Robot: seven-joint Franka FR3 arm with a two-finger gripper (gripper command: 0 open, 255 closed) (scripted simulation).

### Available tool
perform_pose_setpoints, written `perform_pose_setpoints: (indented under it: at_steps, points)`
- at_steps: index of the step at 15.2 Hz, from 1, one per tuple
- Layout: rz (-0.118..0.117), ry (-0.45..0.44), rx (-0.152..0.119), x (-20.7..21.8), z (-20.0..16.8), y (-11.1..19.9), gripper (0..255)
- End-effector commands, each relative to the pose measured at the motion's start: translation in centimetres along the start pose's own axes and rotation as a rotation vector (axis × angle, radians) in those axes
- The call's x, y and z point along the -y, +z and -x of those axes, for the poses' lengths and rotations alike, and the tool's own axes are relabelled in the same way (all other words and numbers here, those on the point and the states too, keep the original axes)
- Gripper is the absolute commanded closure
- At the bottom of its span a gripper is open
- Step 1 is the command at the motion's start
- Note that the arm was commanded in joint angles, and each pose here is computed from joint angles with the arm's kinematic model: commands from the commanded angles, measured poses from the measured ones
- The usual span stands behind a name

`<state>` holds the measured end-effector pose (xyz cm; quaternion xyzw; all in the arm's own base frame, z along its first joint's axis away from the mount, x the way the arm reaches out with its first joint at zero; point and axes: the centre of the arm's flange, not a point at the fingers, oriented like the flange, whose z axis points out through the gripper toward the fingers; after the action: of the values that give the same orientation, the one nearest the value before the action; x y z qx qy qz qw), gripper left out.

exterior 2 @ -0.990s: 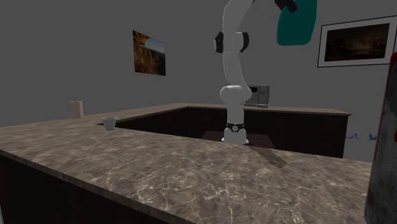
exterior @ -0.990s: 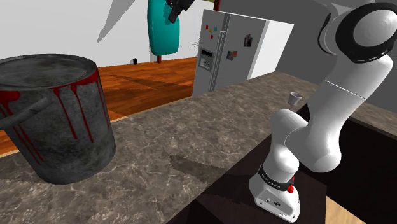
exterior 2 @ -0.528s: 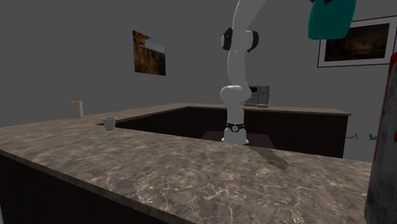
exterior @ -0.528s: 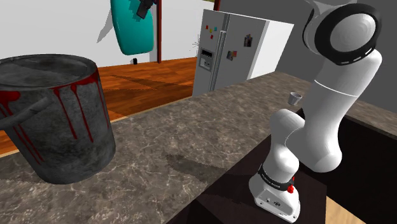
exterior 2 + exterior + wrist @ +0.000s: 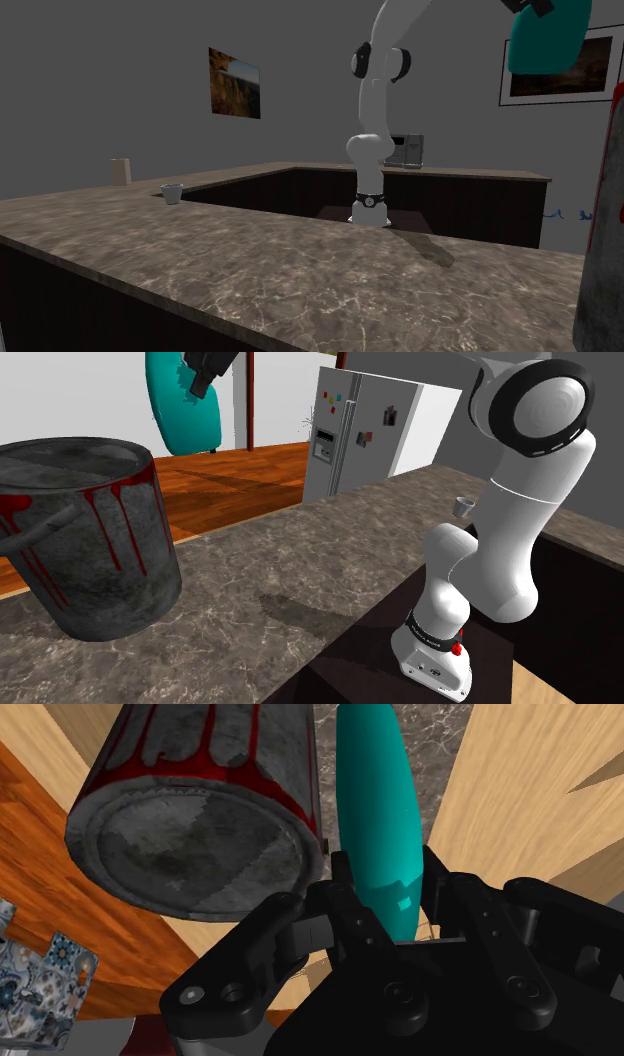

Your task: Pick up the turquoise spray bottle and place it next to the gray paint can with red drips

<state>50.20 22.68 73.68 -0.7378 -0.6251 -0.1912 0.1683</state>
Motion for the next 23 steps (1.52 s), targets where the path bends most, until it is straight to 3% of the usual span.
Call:
perform_pose_setpoints:
  at_steps: [1, 23]
  points:
    - [0.001, 0.0, 0.0, 0.0, 0.5, 0.8, 255]
    - [0.001, 0.0, 0.0, -0.1, 6.2, 10.9, 255]
